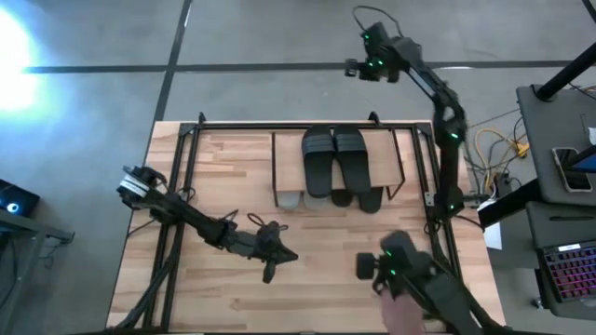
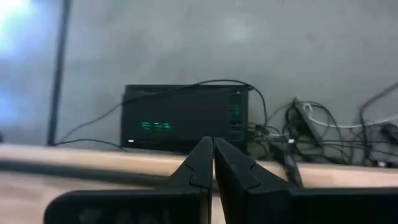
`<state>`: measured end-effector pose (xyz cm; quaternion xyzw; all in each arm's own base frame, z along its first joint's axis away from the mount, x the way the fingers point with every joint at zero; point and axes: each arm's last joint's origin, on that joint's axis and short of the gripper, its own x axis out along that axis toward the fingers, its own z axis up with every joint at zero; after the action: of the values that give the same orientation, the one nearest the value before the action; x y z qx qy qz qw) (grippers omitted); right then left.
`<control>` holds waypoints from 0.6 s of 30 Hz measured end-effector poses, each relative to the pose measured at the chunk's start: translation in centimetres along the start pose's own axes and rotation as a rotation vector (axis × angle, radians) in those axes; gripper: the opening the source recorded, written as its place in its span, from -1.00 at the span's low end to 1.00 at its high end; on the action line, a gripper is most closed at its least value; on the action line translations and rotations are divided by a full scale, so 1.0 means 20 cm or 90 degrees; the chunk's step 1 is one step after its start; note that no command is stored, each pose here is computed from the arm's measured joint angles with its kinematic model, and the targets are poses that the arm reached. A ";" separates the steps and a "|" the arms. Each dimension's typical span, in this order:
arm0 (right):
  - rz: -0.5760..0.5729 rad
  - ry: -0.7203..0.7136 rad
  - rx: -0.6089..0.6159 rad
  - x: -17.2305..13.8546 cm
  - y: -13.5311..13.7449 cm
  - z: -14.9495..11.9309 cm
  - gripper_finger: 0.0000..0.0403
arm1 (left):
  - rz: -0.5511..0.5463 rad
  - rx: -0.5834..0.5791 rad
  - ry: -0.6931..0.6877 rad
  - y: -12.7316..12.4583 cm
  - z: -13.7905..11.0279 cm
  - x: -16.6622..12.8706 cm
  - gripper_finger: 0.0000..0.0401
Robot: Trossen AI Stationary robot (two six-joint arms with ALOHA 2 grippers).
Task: Pick and place slides into the shelf
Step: Adjust the black slippers under the shelf
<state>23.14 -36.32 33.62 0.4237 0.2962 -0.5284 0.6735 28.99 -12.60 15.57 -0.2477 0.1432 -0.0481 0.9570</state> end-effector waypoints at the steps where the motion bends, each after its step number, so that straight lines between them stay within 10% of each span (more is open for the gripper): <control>1: -0.011 0.014 -0.001 0.05 0.01 0.02 -0.96 | 0.008 0.002 0.009 0.01 -0.02 0.01 -1.00; 10: -0.060 0.194 0.058 0.45 -0.15 -0.02 -0.96 | 0.028 0.004 0.023 0.04 -0.06 0.11 -1.00; 18: -0.035 0.231 0.024 0.45 -0.12 -0.04 -0.96 | 0.072 -0.003 -0.027 0.07 0.01 0.14 -1.00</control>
<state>23.26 -39.95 25.00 0.5167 0.4144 -0.4667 0.5861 31.71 -11.78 14.34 -0.2426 0.1371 0.0117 0.9603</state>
